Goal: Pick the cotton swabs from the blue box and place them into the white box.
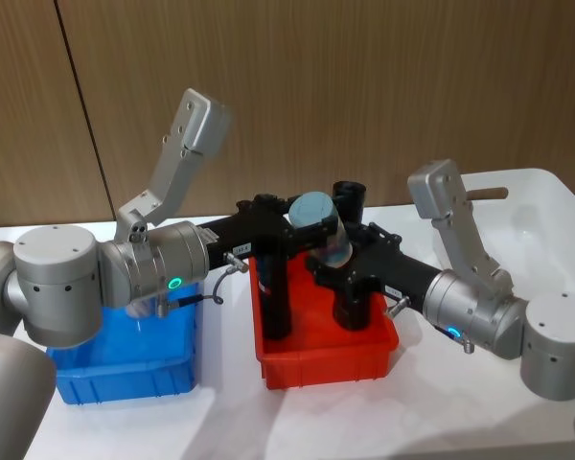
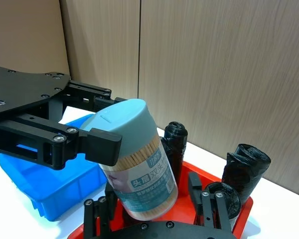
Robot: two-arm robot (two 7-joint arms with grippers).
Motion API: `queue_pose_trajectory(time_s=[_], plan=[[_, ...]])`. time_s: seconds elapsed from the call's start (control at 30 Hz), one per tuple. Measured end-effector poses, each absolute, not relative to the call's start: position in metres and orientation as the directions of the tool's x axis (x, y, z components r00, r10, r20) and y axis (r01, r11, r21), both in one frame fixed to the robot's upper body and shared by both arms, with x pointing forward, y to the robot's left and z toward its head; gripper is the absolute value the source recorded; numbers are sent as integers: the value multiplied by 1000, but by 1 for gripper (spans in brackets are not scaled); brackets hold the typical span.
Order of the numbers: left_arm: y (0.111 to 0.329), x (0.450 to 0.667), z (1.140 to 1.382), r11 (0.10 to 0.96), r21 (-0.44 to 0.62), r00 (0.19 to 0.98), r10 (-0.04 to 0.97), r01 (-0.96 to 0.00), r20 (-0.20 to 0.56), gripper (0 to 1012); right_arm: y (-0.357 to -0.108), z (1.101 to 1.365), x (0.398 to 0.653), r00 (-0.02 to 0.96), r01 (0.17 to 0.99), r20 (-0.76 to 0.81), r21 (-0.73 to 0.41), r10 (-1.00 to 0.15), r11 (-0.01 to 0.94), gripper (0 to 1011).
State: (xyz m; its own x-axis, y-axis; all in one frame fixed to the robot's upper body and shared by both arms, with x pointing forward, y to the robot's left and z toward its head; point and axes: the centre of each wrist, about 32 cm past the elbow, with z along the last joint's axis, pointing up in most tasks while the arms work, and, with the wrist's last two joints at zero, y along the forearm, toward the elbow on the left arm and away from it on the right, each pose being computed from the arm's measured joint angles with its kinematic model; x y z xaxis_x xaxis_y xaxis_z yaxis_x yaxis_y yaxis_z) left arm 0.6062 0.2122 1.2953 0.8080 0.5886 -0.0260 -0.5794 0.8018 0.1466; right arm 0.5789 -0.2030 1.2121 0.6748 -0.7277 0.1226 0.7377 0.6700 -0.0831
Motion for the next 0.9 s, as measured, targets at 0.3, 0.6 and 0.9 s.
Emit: queue_pose_trajectory(time_s=[0.3,0.6,0.9], plan=[[212,606,1295,802,146,808,589,-579,-26,669,-203,1211,581,677,736,122,-78,-726,673,669],[212,606,1295,802,146,808,588,-579,-26,669,-203,1211,580,674,738,120,-73,-729,671,667],[212,606,1295,802,149,808,588,-578,-27,816,-202,1212,579,668,743,123,-66,-734,666,665]])
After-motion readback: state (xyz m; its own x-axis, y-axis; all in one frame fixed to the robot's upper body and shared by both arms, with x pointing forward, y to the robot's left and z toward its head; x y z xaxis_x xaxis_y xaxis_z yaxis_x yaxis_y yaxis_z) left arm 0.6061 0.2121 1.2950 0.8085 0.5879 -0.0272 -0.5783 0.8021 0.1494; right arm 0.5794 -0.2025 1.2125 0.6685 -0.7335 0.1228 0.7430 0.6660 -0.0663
